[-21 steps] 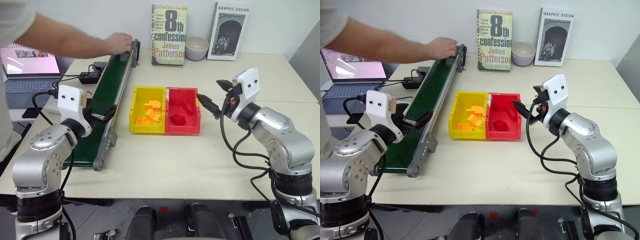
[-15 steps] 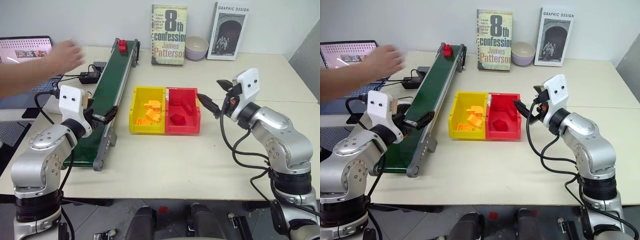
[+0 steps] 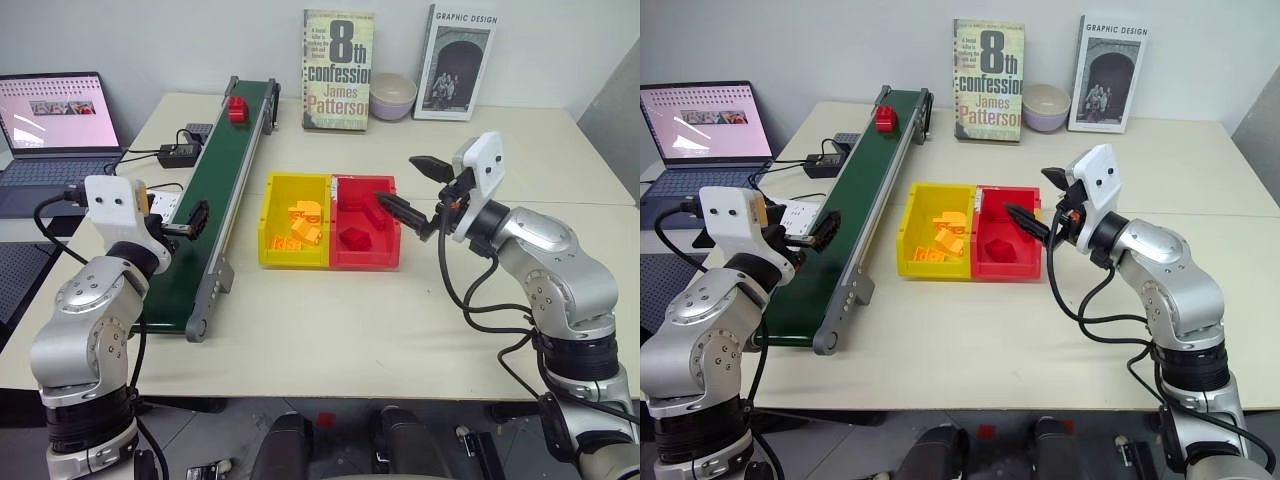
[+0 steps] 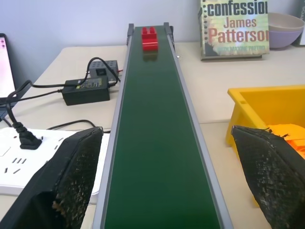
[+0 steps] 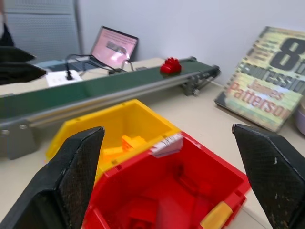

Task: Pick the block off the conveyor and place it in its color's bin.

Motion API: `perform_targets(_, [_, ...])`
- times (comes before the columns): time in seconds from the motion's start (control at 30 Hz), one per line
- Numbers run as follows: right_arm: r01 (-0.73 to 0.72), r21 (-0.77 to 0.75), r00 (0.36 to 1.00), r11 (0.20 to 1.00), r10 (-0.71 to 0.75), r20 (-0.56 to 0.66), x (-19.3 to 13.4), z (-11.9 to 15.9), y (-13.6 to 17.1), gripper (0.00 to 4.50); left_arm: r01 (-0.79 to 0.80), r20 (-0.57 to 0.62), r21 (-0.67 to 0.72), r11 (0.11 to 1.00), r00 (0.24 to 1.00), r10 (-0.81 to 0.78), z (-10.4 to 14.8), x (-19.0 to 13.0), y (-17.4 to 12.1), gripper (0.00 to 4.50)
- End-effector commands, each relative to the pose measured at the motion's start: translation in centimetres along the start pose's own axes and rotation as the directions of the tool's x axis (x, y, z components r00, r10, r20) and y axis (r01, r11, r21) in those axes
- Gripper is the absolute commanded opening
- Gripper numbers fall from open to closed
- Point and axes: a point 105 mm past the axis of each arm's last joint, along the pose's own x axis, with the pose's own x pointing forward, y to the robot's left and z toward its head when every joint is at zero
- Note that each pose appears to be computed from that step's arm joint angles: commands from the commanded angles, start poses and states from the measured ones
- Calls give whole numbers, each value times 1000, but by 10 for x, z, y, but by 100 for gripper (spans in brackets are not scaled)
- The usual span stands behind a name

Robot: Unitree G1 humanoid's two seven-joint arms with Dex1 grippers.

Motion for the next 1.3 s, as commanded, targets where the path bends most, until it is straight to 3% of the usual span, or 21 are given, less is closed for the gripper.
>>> perform_targets(0.03, [-88, -27, 994, 996, 90, 56, 5, 14, 7, 450, -50, 52, 17, 999, 997, 49, 12, -1, 6, 449])
perform_targets(0.4, [-370, 33, 925, 928, 365, 103, 9, 29, 37, 450, -71, -2, 28, 997, 997, 71, 1, 9, 7, 449])
perform_targets(1.3, [-456, 21, 888, 890, 453, 80, 7, 39, 58, 450, -57, -60, 32, 998, 996, 59, -9, 19, -2, 449])
